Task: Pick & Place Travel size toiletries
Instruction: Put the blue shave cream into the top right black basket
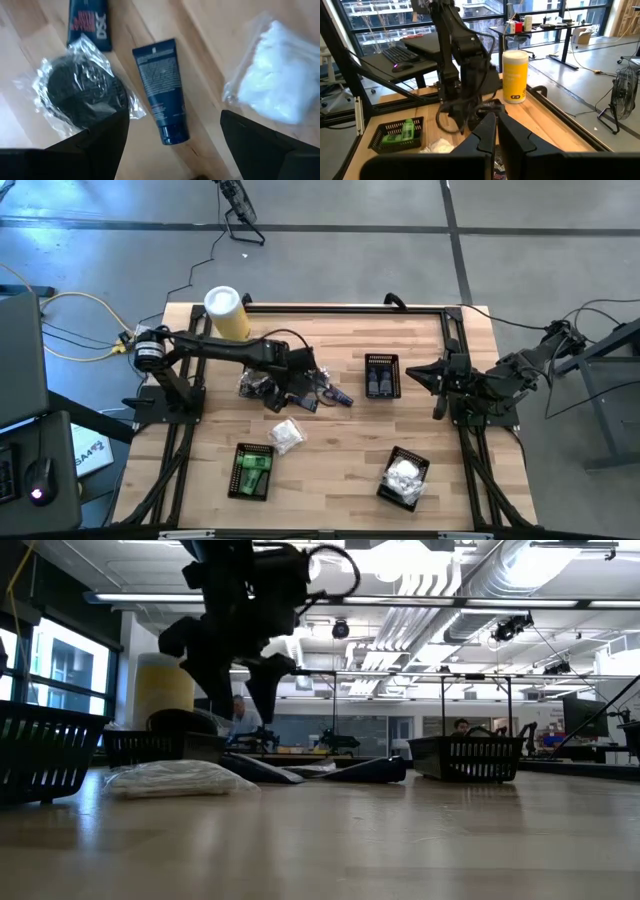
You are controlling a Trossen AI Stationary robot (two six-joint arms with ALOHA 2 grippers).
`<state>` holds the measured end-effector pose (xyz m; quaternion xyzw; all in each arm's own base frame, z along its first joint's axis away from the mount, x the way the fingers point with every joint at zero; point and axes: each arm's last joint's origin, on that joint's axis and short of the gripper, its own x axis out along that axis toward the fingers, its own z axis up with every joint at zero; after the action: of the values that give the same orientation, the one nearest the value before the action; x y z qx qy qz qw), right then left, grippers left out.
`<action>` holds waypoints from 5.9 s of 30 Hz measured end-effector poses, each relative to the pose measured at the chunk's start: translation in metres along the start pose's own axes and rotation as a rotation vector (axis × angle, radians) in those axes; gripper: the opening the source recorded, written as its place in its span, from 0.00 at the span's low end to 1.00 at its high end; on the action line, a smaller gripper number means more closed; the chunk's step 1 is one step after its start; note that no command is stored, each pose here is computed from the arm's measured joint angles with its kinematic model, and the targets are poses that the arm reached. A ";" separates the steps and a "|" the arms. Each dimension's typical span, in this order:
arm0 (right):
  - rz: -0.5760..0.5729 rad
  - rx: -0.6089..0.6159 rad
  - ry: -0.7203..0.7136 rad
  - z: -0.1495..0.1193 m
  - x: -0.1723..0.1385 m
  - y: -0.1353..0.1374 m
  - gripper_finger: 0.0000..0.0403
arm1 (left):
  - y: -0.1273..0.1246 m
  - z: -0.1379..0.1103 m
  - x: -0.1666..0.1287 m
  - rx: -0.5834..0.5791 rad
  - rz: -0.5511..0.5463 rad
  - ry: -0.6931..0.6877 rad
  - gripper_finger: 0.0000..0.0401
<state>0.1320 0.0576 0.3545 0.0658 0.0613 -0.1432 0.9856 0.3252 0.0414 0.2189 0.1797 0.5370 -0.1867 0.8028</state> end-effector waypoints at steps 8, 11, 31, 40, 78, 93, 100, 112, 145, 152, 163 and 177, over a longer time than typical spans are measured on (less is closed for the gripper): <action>-0.001 -0.005 0.002 0.000 0.000 0.000 0.03 | 0.000 -0.002 0.025 -0.081 -0.024 0.087 0.76; -0.001 -0.005 0.001 0.000 0.000 0.000 0.03 | 0.001 -0.003 0.030 -0.122 -0.028 0.100 0.76; -0.004 -0.016 0.014 -0.002 0.000 -0.001 0.03 | 0.002 -0.009 0.054 -0.202 -0.047 0.188 0.76; -0.008 -0.005 0.027 -0.004 0.000 -0.001 0.03 | 0.003 -0.009 0.061 -0.229 -0.043 0.193 0.76; -0.008 -0.004 0.026 -0.003 0.000 -0.001 0.03 | 0.002 -0.011 0.060 -0.250 -0.054 0.216 0.41; -0.008 -0.005 0.026 -0.003 0.000 -0.001 0.03 | 0.002 -0.011 0.061 -0.248 -0.046 0.219 0.35; -0.008 -0.004 0.026 -0.003 0.000 -0.001 0.03 | 0.001 -0.011 0.059 -0.225 -0.068 0.206 0.35; -0.004 -0.001 0.015 -0.002 -0.001 -0.002 0.03 | 0.002 -0.002 0.004 -0.235 -0.130 -0.009 0.35; -0.044 -0.562 -0.187 0.048 0.030 0.027 0.03 | 0.054 0.047 -0.193 -0.349 -0.267 -0.632 0.35; 0.126 -0.632 0.077 0.052 0.062 0.025 0.03 | 0.039 0.058 -0.189 -0.313 -0.313 -0.609 0.35; 0.195 -0.578 0.014 0.062 0.097 0.018 0.05 | 0.033 0.062 -0.186 -0.338 -0.319 -0.578 0.35; 0.142 -0.696 -0.012 0.056 0.120 0.028 0.46 | 0.033 0.061 -0.185 -0.361 -0.312 -0.562 0.35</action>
<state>0.2598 0.0437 0.3956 -0.2705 0.0961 -0.0453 0.9568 0.3242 0.0596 0.4158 -0.1071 0.3410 -0.2515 0.8994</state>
